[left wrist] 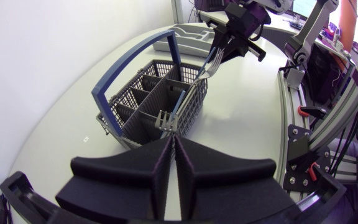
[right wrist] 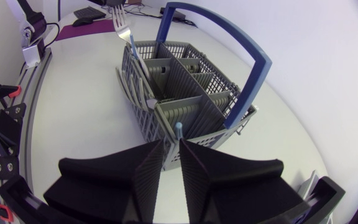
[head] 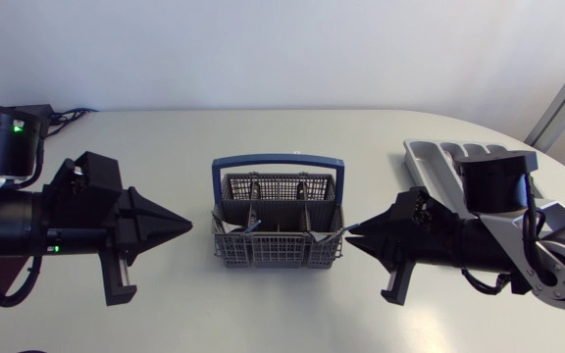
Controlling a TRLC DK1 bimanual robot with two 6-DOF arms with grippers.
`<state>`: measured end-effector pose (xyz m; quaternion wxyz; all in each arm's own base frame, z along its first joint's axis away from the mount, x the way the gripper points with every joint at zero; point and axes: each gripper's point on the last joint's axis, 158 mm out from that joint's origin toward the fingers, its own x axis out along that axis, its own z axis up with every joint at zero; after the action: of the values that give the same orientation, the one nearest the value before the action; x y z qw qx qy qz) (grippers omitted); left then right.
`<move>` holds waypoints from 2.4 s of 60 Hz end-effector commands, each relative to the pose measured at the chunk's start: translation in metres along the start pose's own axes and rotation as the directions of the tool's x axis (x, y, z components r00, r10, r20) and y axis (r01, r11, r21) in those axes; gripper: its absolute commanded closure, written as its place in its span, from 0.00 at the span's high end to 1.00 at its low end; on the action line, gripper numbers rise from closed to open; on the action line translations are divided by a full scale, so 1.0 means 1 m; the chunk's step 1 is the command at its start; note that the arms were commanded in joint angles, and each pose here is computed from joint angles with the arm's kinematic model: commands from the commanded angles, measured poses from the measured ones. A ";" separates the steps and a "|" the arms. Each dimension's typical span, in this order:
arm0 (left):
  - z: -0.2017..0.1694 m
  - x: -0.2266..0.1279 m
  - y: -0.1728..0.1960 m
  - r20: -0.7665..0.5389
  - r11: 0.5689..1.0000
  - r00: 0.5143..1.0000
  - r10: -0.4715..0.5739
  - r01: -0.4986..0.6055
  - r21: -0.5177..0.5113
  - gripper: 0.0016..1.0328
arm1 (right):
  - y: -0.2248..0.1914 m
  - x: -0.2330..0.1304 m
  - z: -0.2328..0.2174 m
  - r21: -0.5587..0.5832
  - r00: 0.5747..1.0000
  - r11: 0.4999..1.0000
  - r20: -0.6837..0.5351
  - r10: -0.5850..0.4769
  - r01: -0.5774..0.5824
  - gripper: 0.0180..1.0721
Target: Sort the cutlery from the basket into the organizer compartments.
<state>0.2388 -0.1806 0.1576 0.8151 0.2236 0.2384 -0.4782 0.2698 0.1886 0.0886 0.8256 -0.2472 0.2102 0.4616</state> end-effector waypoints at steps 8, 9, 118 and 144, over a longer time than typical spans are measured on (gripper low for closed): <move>-0.002 0.006 -0.004 -0.010 1.000 1.000 -0.001 0.001 -0.017 0.07 | 0.002 0.008 -0.012 -0.012 1.000 1.000 -0.007 0.020 -0.020 0.24; -0.002 0.006 -0.005 -0.009 1.000 1.000 -0.002 0.002 -0.020 0.07 | 0.002 0.008 -0.013 -0.011 1.000 1.000 -0.008 0.020 -0.021 0.24; -0.003 0.003 -0.008 -0.002 0.999 0.999 0.048 -0.048 0.017 0.07 | -0.005 0.015 0.015 -0.022 0.999 1.000 0.033 0.022 -0.021 0.25; -0.007 0.005 -0.010 -0.009 0.999 0.999 0.044 -0.044 0.014 0.07 | -0.004 0.023 0.012 -0.018 0.999 0.999 0.015 0.034 -0.034 0.11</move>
<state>0.2348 -0.1839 0.1546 0.8246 0.2378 0.2285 -0.4597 0.2858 0.2064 0.0888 0.8183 -0.2548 0.1937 0.4773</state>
